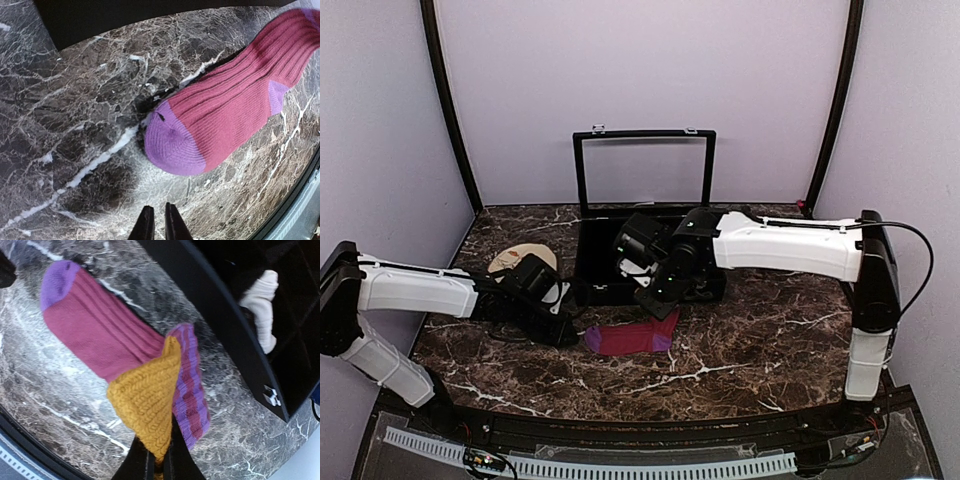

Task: Roll the socks
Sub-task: Place the sock at the center of the board.

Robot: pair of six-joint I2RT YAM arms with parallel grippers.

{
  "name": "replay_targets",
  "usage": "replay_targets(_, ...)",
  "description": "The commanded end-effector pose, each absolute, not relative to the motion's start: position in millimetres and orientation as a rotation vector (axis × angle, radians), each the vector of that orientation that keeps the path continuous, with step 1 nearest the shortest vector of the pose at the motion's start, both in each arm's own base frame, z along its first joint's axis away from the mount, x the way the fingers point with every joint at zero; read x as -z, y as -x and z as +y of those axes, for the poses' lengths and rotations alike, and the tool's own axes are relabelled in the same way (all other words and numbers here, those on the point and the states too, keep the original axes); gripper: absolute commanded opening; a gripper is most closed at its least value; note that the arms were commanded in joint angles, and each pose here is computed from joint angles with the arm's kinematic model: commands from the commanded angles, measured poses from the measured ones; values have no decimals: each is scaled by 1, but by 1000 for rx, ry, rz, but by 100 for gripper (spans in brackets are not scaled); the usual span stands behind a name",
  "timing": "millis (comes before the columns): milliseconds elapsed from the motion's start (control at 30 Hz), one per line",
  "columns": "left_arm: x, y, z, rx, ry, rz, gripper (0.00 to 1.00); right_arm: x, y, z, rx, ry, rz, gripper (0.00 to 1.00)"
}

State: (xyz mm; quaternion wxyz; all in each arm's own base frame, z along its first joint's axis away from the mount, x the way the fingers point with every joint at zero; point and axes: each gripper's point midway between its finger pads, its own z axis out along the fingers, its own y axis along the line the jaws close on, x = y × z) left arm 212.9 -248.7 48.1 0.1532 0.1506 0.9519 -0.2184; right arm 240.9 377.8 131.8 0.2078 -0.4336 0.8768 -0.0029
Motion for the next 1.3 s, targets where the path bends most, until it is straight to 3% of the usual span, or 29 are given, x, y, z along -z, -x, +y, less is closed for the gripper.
replay_targets(0, -56, -211, -242, 613, -371, 2730, 11, -136, -222, 401, -63, 1217, 2459, 3)
replay_targets(533, -65, -199, -225, 594, -361, 2709, 11, -113, -204, 475, -184, 1160, 2547, 6)
replay_targets(1267, -73, -187, -212, 609, -338, 2694, 12, -71, -202, 514, -266, 1070, 2599, 13)
